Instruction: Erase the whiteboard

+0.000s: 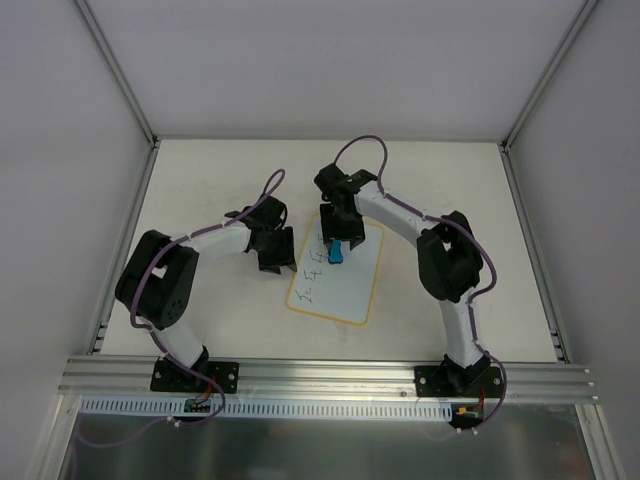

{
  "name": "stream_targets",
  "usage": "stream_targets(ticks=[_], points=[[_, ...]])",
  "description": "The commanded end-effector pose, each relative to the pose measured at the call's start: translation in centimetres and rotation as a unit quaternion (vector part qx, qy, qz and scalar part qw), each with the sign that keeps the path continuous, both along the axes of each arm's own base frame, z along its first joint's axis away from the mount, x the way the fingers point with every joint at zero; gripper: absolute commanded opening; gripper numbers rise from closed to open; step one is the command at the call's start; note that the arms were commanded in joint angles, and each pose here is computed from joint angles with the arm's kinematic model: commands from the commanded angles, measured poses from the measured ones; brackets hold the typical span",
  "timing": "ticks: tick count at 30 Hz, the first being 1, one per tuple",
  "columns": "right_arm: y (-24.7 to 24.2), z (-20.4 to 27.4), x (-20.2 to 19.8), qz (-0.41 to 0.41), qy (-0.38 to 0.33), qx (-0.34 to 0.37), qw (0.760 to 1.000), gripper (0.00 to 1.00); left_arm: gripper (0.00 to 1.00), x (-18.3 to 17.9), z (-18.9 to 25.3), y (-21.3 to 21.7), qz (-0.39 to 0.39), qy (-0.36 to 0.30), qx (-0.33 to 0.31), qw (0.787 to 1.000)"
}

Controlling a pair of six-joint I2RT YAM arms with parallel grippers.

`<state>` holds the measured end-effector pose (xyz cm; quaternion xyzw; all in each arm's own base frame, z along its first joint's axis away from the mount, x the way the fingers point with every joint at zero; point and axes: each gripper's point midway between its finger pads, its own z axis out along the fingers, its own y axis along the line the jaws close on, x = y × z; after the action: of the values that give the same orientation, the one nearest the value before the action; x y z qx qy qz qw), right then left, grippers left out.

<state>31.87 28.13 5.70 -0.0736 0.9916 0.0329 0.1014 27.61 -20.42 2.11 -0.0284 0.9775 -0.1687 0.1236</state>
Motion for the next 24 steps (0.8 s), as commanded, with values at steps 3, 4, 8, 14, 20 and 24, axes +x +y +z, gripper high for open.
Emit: stream_targets(ticks=[3, 4, 8, 14, 20, 24], points=[[-4.2, 6.7, 0.7, -0.046, -0.061, 0.030, 0.997, 0.59, 0.69, 0.5, 2.8, 1.3, 0.032, -0.035, 0.024, 0.999], [-5.3, 5.7, 0.2, -0.058, -0.052, 0.027, 0.997, 0.60, 0.73, 0.7, 3.3, 1.2, 0.033, -0.040, 0.020, 0.998], [-8.6, 4.1, -0.5, -0.120, -0.039, 0.061, 0.990, 0.66, 0.93, 1.5, 5.2, 0.2, 0.032, -0.063, 0.004, 0.998], [-10.2, 1.3, -1.4, -0.160, -0.020, 0.097, 0.982, 0.61, 0.99, 2.1, 7.1, -1.9, 0.014, -0.092, -0.002, 0.996], [-9.5, -1.0, -1.5, -0.177, -0.009, 0.130, 0.976, 0.45, 0.99, 2.9, 7.7, -3.8, -0.003, -0.116, 0.014, 0.993], [-9.5, -2.5, -1.6, -0.181, -0.001, 0.126, 0.975, 0.38, 0.99, 3.7, 7.5, -5.3, -0.014, -0.127, 0.027, 0.991]])
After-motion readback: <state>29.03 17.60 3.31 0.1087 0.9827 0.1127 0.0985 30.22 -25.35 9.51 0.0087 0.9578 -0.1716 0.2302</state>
